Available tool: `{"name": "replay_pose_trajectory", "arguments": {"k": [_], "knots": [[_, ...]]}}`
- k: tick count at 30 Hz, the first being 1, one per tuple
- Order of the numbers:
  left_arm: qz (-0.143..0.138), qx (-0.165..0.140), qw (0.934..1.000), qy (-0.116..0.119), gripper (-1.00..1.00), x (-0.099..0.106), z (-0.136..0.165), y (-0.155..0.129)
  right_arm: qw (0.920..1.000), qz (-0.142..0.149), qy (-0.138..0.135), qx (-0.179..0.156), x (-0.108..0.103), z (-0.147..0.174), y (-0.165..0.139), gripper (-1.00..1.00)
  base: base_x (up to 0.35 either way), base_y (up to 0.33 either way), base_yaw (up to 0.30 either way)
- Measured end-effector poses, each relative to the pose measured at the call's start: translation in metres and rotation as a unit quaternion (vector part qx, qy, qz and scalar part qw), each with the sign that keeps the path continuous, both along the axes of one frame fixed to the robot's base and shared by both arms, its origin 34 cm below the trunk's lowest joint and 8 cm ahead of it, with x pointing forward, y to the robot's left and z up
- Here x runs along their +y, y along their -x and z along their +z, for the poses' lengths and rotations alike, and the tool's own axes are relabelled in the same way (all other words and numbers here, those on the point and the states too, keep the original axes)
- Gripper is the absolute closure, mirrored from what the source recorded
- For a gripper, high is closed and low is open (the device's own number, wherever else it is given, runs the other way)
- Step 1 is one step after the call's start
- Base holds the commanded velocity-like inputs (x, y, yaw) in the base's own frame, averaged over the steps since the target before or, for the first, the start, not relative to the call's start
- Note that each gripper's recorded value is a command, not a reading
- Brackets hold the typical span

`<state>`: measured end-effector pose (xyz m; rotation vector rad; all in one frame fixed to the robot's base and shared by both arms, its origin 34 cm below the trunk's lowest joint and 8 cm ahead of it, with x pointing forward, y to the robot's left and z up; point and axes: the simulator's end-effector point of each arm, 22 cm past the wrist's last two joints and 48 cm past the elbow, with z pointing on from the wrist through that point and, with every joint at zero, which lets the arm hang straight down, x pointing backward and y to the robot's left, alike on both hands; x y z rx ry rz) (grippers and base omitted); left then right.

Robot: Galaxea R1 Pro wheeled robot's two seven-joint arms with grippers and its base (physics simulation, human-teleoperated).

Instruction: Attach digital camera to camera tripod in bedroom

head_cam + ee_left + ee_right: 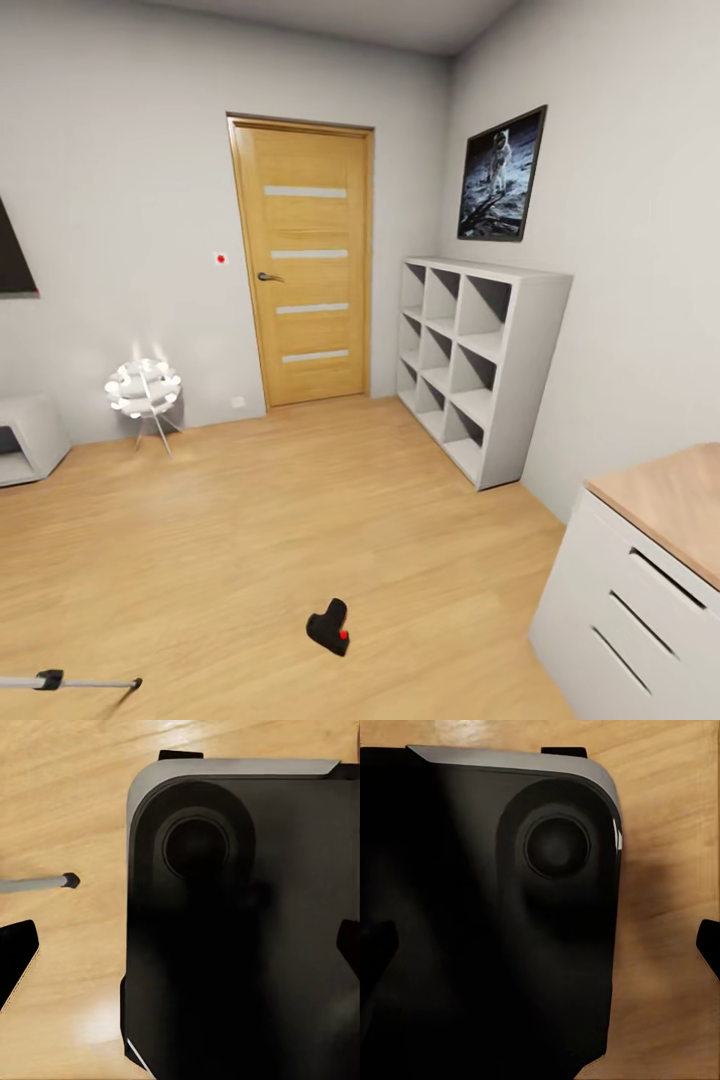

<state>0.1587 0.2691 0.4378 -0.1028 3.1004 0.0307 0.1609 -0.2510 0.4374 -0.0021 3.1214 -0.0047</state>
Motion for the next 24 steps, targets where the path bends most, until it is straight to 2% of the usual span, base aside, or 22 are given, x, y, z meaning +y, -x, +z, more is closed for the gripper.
{"name": "replay_pose_trajectory", "arguments": {"k": [9, 24], "knots": [[0.000, -0.001, 1.0000, 0.001, -1.00, -0.0015, 0.0000, -0.0023, 1.0000, 0.000, 0.000, -0.001, -0.0001, 0.0000, -0.0004, -1.00, 0.315, 0.006, -0.050], [0.000, -0.005, 1.0000, 0.001, -1.00, -0.0021, 0.0000, -0.0085, 1.0000, 0.000, 0.000, -0.001, 0.0000, 0.0000, -0.0005, -1.00, 0.320, -0.052, -0.231]]}}
